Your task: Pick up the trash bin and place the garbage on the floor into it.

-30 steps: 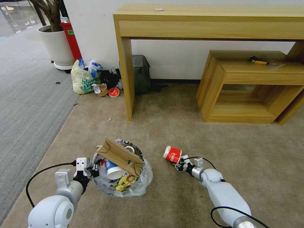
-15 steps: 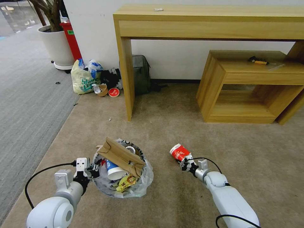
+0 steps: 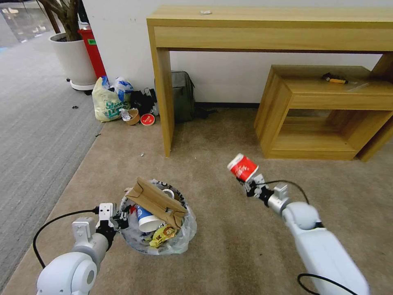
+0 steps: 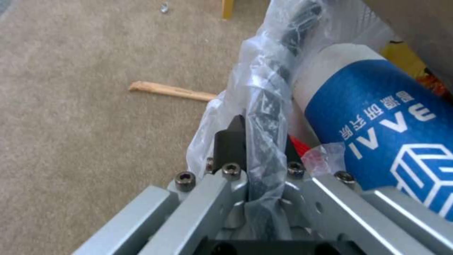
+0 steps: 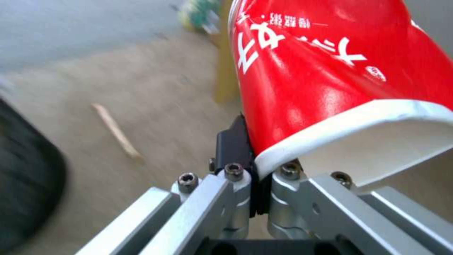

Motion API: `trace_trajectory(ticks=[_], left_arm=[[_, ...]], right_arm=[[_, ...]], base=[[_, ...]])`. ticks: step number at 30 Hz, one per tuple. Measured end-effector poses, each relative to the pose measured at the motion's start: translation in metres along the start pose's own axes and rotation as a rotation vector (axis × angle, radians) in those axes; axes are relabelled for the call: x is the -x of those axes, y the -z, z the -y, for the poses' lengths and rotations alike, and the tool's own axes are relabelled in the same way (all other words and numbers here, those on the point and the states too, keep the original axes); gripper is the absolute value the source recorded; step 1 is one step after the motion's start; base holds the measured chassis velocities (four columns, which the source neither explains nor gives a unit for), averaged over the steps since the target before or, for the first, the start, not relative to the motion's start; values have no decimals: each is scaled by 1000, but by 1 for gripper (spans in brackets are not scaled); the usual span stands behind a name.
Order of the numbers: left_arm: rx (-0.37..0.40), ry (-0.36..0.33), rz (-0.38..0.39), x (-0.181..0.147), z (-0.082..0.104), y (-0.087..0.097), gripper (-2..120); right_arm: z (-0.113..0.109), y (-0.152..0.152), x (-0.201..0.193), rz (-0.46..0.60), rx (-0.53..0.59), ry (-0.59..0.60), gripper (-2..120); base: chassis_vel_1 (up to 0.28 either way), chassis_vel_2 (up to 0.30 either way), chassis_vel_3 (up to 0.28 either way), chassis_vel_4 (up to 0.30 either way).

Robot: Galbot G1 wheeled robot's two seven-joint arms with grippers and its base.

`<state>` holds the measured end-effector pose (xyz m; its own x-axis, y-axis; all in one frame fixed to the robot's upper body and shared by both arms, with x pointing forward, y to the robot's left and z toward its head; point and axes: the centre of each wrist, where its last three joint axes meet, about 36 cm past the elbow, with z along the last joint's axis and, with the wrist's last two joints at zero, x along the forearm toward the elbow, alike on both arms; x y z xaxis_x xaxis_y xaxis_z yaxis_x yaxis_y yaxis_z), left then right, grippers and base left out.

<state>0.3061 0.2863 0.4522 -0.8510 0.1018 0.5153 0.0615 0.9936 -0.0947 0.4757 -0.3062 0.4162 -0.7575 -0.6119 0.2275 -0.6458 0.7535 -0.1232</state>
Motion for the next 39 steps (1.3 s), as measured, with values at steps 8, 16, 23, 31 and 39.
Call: trace_trajectory(ticks=[8, 16, 23, 31, 39], left_arm=[[5, -13, -39, 10, -1, 1, 0], [31, -12, -59, 13, -6, 5, 0], [39, -21, -68, 23, -7, 7, 0], [35, -26, -67, 27, -8, 8, 0], [32, -31, -64, 28, -9, 9, 0]], right_arm=[[-60, 75, 0, 64, -30, 205, 0], [-126, 107, 7, 60, -30, 418, 0], [-161, 108, 16, 7, -39, 549, 0], [-169, 97, 34, -77, 13, 616, 0], [-168, 79, 42, -181, 138, 663, 0]], base=[[0, 0, 0, 0], [0, 0, 0, 0], [0, 0, 0, 0], [0, 0, 0, 0], [0, 0, 0, 0]])
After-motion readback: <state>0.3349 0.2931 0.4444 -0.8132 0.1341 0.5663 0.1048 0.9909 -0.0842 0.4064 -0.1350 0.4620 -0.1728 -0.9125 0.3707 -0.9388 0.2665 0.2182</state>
